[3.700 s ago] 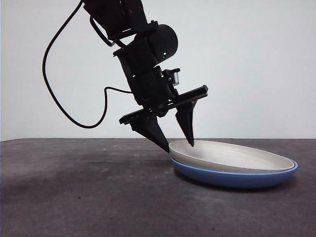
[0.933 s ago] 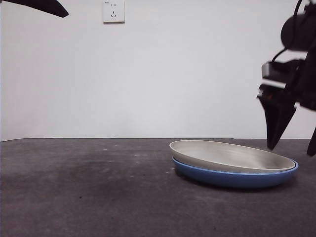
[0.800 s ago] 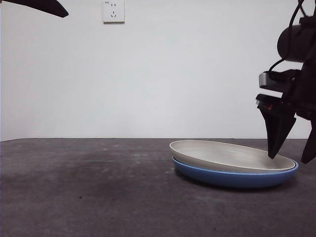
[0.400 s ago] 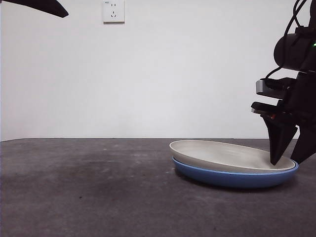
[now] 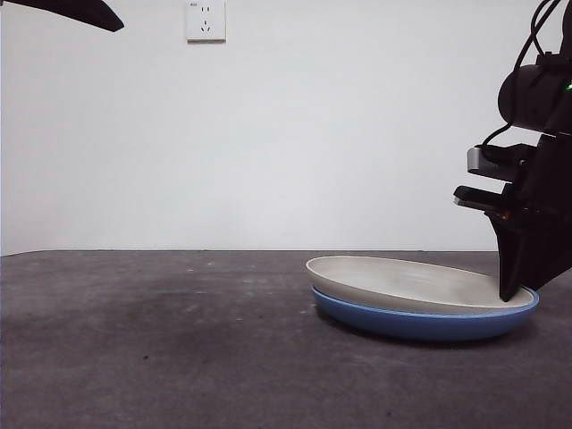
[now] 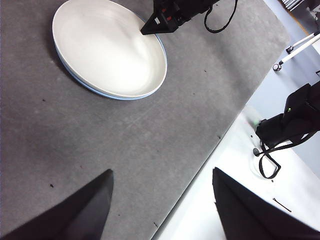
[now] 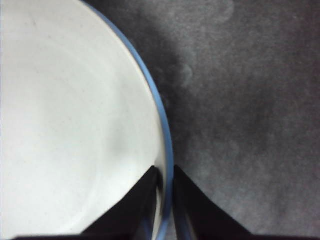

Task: Pick up the white plate, put it on the blue plate, put it on desk

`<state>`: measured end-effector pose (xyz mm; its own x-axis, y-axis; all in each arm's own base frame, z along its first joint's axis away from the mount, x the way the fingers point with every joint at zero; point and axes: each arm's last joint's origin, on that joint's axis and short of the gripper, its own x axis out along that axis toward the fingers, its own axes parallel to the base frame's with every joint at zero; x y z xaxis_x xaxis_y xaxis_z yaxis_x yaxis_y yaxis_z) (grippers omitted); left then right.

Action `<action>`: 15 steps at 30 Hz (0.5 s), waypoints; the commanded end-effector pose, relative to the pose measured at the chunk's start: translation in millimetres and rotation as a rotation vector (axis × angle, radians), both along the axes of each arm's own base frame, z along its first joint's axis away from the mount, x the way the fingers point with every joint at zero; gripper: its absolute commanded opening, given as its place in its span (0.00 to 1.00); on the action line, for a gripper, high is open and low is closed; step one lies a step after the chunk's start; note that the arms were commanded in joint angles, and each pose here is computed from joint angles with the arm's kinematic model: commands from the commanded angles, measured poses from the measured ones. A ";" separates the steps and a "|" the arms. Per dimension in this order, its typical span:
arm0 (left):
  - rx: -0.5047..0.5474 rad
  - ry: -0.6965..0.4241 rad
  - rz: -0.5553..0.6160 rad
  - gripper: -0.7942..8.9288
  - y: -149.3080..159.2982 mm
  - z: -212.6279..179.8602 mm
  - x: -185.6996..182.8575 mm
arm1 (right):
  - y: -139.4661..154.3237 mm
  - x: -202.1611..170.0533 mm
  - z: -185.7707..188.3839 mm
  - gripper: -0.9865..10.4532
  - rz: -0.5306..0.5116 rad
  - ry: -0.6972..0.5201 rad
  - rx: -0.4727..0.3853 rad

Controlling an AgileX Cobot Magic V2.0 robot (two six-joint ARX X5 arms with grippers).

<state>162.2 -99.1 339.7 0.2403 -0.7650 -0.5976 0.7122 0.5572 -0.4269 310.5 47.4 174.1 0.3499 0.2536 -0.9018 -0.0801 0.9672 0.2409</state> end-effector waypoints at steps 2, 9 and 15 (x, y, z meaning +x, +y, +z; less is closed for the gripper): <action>-0.005 -0.020 -0.018 0.40 -2.3 2.1 1.8 | -1.1 3.6 -1.7 0.09 -0.005 0.000 -0.025; -0.005 -0.020 -0.018 0.40 -2.3 2.1 1.8 | -1.6 -2.0 21.4 0.09 -0.006 -0.079 -0.007; -0.005 -0.020 -0.018 0.40 -2.3 2.1 1.8 | -1.0 -13.2 54.8 0.10 -0.004 -0.188 0.086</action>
<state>162.2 -99.1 339.7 0.2403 -0.7650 -0.5976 0.7122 0.5572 -0.4269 294.7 45.4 222.4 0.4868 0.3034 -0.8191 -0.1326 0.9525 0.2741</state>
